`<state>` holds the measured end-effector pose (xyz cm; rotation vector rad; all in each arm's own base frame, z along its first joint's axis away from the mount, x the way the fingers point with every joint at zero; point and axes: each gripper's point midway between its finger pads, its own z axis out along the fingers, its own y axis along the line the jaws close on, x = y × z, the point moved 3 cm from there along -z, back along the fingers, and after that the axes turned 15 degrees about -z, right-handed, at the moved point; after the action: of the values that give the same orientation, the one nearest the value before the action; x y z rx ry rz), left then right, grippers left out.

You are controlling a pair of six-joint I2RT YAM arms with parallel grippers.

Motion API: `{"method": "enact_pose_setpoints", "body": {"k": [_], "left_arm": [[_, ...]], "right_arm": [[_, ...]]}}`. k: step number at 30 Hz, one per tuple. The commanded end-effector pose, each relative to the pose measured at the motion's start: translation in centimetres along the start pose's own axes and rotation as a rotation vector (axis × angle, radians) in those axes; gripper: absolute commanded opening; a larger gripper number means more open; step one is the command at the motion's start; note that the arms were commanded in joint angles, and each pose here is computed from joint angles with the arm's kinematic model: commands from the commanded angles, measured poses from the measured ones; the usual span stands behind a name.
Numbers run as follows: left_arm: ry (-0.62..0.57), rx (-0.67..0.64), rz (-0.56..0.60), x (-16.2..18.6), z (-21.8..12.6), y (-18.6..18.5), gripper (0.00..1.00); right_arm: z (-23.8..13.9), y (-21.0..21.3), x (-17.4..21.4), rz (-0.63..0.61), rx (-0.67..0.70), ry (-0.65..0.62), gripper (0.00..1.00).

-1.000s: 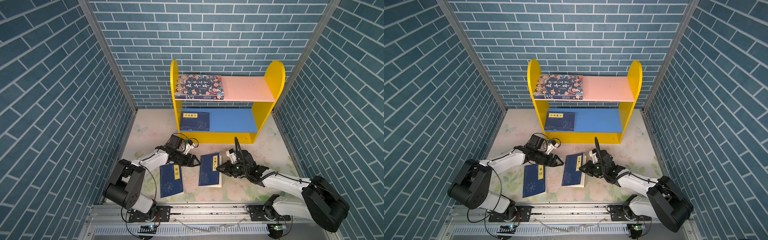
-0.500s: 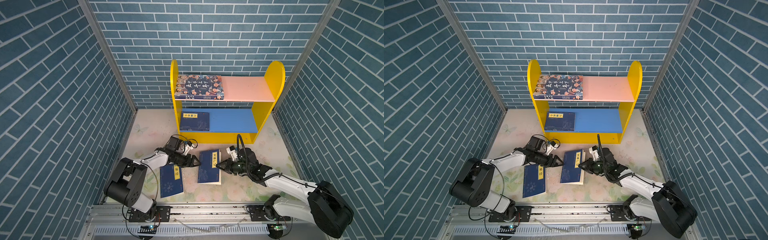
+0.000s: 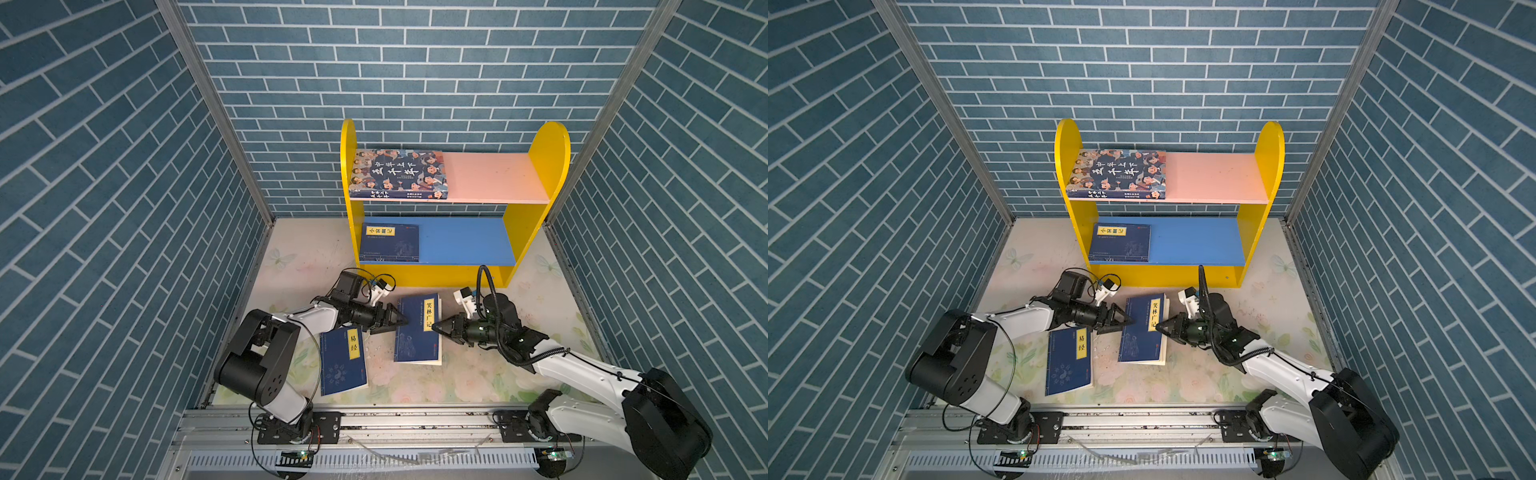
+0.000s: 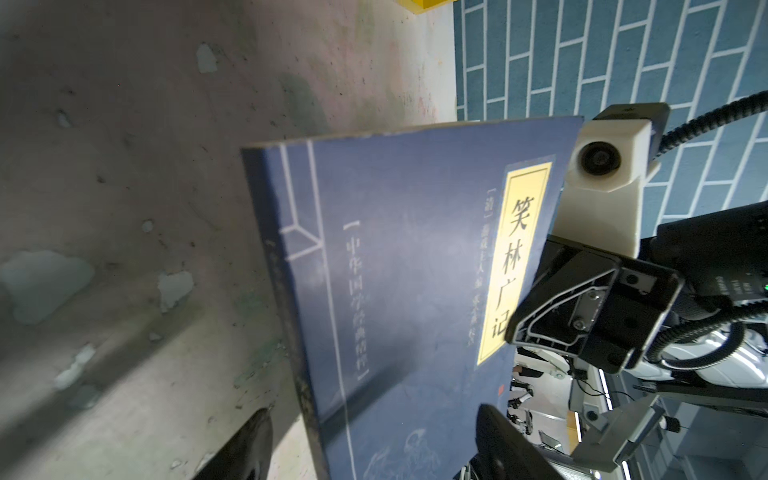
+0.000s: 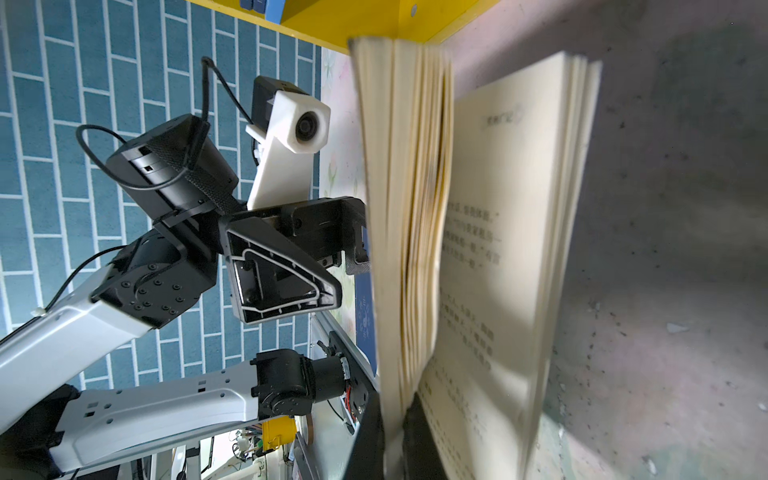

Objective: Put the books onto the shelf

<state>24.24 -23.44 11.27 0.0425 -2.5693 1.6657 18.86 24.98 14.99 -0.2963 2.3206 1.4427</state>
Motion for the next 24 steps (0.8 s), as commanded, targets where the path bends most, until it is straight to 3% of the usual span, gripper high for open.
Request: {"method": "enact_pose_setpoints", "body": {"k": [1,6,9,15,16,19,22,24], "left_arm": [[0.038,0.067,-0.022,0.2,0.0,-0.7,0.76],[0.035,0.081,-0.011,0.3,-0.2,-1.4,0.69],[0.038,0.089,-0.01,0.3,-0.4,-2.0,0.59],[0.023,0.097,-0.007,0.3,-0.8,-2.9,0.18],[0.021,0.099,-0.011,0.3,-0.9,-3.1,0.13],[0.017,0.104,-0.008,0.3,-1.1,-3.5,0.02],[0.007,0.107,0.019,0.7,-1.4,-3.9,0.01],[0.0,0.111,0.051,1.0,-1.7,-4.3,0.0]], "right_arm": [[0.0,2.7,-2.1,-0.035,-0.105,-0.046,0.0],[0.3,2.8,-2.1,-0.028,-0.126,-0.036,0.0],[0.4,2.6,-2.0,-0.023,-0.125,-0.031,0.0],[0.9,1.7,-1.5,-0.011,-0.095,-0.005,0.0],[0.9,1.3,-1.4,-0.006,-0.079,-0.002,0.03],[0.9,0.4,-1.2,-0.004,-0.031,-0.002,0.25],[0.5,-0.1,-1.3,-0.006,0.007,-0.027,0.45],[0.1,-0.3,-1.5,-0.007,0.032,-0.047,0.52]]}}
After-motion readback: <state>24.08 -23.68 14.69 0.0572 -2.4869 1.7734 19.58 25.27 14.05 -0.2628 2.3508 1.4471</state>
